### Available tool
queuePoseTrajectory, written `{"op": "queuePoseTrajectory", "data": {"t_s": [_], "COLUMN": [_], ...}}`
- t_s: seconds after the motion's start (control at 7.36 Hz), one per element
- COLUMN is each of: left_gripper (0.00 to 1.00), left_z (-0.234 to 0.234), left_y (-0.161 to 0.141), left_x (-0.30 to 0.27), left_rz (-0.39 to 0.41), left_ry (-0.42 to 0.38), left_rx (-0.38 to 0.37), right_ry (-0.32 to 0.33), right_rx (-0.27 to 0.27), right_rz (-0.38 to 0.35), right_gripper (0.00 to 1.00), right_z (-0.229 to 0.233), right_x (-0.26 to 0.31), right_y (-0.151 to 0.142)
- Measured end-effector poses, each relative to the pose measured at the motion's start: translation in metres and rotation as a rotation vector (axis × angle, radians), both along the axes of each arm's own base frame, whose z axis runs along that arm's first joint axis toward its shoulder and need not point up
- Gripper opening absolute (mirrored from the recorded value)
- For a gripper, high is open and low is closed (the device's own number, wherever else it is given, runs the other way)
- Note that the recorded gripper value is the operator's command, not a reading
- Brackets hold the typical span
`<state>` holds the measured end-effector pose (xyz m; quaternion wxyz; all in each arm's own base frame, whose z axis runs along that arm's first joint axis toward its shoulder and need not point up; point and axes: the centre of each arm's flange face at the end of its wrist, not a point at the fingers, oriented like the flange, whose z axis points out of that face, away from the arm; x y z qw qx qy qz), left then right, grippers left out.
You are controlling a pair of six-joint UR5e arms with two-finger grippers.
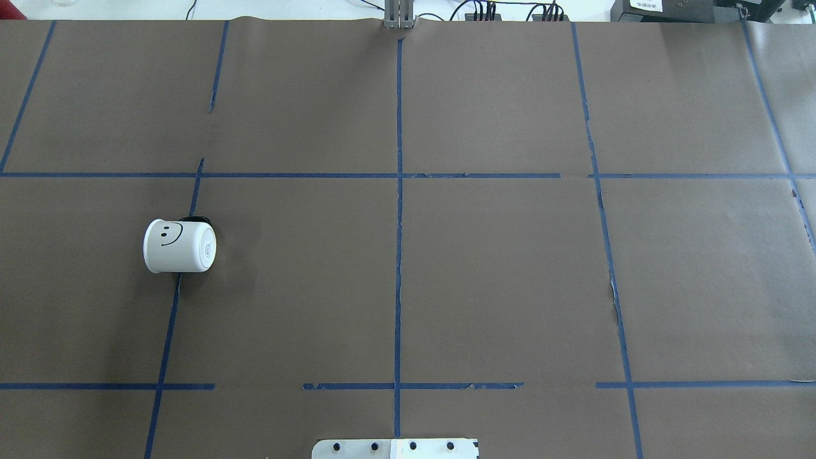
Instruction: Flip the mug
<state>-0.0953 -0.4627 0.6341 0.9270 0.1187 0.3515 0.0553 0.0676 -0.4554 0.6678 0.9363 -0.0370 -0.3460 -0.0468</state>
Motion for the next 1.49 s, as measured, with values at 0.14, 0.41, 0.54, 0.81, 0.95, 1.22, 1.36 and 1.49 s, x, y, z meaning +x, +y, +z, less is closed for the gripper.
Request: {"op": "queuePoseTrajectory", "data": {"t_s": [0.14,0.41,0.54,0.81,0.95,1.22,1.36,1.49], "left_gripper": [1.0,1.0,1.0,1.0,1.0,1.0,1.0,1.0], "left_z": [0.0,0.002,-0.001,-0.009,-0.017,-0.046,-0.064,-0.08], "left_y": [0.0,-0.004,-0.01,-0.02,-0.026,-0.033,-0.03,-0.022], "left_x": [0.001,0.017,0.037,0.082,0.109,0.179,0.216,0.243], "left_rz": [0.001,0.033,0.075,0.166,0.204,0.171,0.117,0.079], "left_ry": [0.001,0.002,0.002,0.001,0.006,0.07,0.136,0.233], "left_rx": [-0.001,-0.009,-0.002,0.023,0.056,0.06,0.037,0.01], "right_ry": [0.0,0.0,0.0,0.0,0.0,0.0,0.0,0.0], "right_rx": [0.0,0.0,0.0,0.0,0.0,0.0,0.0,0.0], "right_rz": [0.0,0.0,0.0,0.0,0.0,0.0,0.0,0.0], "right_gripper": [1.0,1.0,1.0,1.0,1.0,1.0,1.0,1.0], "right_z": [0.0,0.0,0.0,0.0,0.0,0.0,0.0,0.0], "right_x": [0.0,0.0,0.0,0.0,0.0,0.0,0.0,0.0], "right_y": [0.0,0.0,0.0,0.0,0.0,0.0,0.0,0.0]}}
